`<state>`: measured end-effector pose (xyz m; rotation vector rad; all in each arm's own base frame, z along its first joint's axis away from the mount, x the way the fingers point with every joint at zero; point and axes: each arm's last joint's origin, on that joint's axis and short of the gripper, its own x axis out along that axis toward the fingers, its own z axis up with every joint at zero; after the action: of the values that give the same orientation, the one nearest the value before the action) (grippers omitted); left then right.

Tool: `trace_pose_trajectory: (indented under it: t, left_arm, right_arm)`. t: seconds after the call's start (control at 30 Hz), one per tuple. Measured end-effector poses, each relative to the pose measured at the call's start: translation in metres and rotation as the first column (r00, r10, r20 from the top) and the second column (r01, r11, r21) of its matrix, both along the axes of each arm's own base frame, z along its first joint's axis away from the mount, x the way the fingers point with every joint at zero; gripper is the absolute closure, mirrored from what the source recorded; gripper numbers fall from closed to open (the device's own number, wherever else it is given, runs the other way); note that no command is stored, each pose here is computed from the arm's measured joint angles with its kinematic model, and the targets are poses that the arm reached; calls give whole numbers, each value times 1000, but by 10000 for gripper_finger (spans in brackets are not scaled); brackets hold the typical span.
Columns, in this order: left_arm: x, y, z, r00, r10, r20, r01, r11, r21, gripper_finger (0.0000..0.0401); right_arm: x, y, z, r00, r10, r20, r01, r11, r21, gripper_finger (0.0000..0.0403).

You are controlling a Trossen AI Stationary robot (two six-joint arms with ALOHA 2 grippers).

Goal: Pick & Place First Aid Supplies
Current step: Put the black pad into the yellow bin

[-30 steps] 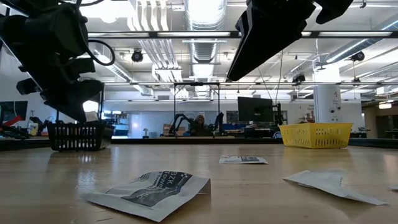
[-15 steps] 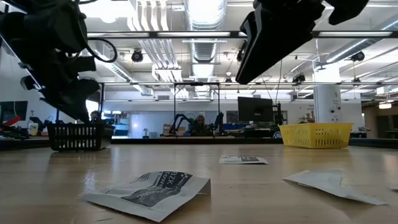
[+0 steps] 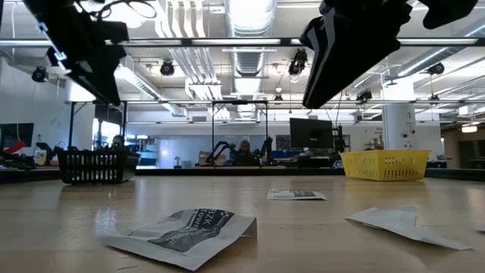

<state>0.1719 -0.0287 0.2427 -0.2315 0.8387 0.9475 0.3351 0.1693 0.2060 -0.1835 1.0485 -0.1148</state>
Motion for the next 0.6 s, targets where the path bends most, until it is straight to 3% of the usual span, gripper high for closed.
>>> trace_pose_trajectory:
  t: [0.23,0.6]
  left_arm:
    - [13,-19,13,983,-141,117,145,989,-25,223]
    - [31,-59,14,880,-381,283,398,917,-1,222]
  right_arm:
    - [-5,0,-2,998,-17,-53,18,999,27,327]
    - [-9,10,-2,996,34,-77,-29,997,72,334]
